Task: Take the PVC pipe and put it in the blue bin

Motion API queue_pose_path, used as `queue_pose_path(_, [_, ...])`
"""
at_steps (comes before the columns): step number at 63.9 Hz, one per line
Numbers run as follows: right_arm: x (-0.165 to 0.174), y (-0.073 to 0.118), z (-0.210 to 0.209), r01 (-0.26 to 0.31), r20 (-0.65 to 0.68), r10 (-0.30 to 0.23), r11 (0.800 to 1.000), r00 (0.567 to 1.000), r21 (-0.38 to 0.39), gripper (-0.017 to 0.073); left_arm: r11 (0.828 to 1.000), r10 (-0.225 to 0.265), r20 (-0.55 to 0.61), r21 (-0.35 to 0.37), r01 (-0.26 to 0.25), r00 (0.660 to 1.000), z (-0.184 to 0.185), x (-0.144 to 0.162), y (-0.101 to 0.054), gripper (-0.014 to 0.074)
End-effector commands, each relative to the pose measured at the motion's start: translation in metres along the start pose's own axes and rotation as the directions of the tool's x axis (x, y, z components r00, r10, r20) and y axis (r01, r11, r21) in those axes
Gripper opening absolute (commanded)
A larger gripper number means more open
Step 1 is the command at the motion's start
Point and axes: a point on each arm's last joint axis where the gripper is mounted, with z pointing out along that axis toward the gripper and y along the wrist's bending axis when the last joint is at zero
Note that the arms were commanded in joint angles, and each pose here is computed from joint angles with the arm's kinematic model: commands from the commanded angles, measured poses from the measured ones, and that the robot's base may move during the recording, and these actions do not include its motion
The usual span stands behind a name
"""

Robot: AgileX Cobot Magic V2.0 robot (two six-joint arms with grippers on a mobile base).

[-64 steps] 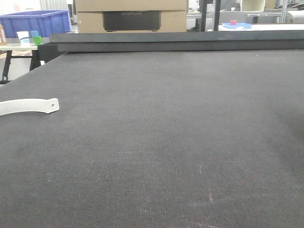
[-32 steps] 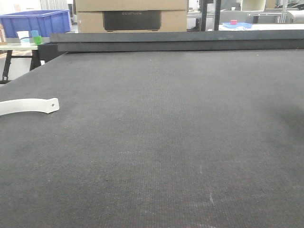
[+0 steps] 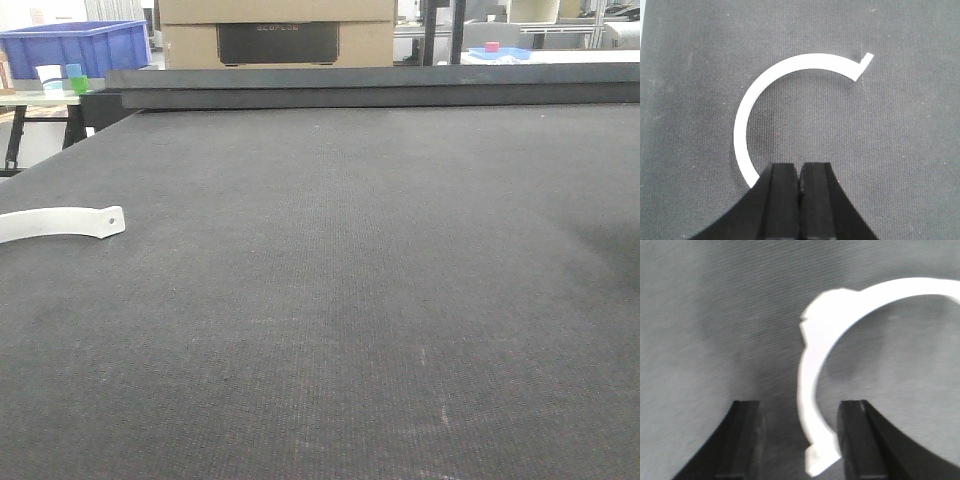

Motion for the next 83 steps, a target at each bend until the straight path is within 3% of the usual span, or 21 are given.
queue_pose_path(1, [-0.003, -0.006, 0.0, -0.022, 0.012, 0.022, 1.0, 1.0, -0.011, 0.0197, 1.0, -0.009, 0.02, 0.011, 0.008, 1.0, -0.002, -0.003, -0.003, -0.0111])
queue_pose_path(28, [0.0, -0.006, 0.019, 0.006, 0.04, -0.005, 1.0, 0.999, -0.025, 0.0173, 1.0, -0.009, 0.035, 0.012, 0.008, 0.999, -0.002, -0.004, -0.003, -0.0111])
queue_pose_path(44, [-0.002, -0.007, 0.031, 0.013, -0.01, -0.013, 1.0, 1.0, -0.027, 0.0164, 1.0, -0.019, 0.034, 0.012, 0.018, 0.999, -0.002, -0.004, -0.003, -0.0111])
queue_pose_path(56, [-0.001, -0.007, 0.031, 0.013, -0.016, -0.013, 1.0, 1.0, -0.028, -0.0043, 0.996, -0.091, -0.021, 0.001, 0.091, 0.996, 0.0, 0.001, 0.0, -0.0111])
queue_pose_path(62, [-0.002, -0.007, 0.031, 0.013, -0.015, -0.013, 1.0, 1.0, -0.028, -0.0163, 0.989, -0.146, -0.083, -0.026, 0.144, 0.986, 0.006, 0.004, 0.009, -0.0111])
queue_pose_path(71, [-0.004, -0.007, 0.026, 0.013, -0.025, -0.014, 0.999, 1.0, -0.03, -0.0168, 0.975, -0.218, -0.184, -0.075, 0.208, 0.958, 0.023, 0.007, 0.031, -0.0111])
queue_pose_path(83, [-0.011, -0.001, -0.009, 0.011, 0.013, -0.01, 0.998, 1.0, -0.066, -0.0168, 0.985, -0.169, -0.295, -0.07, 0.155, 0.94, 0.045, 0.008, 0.038, -0.0111])
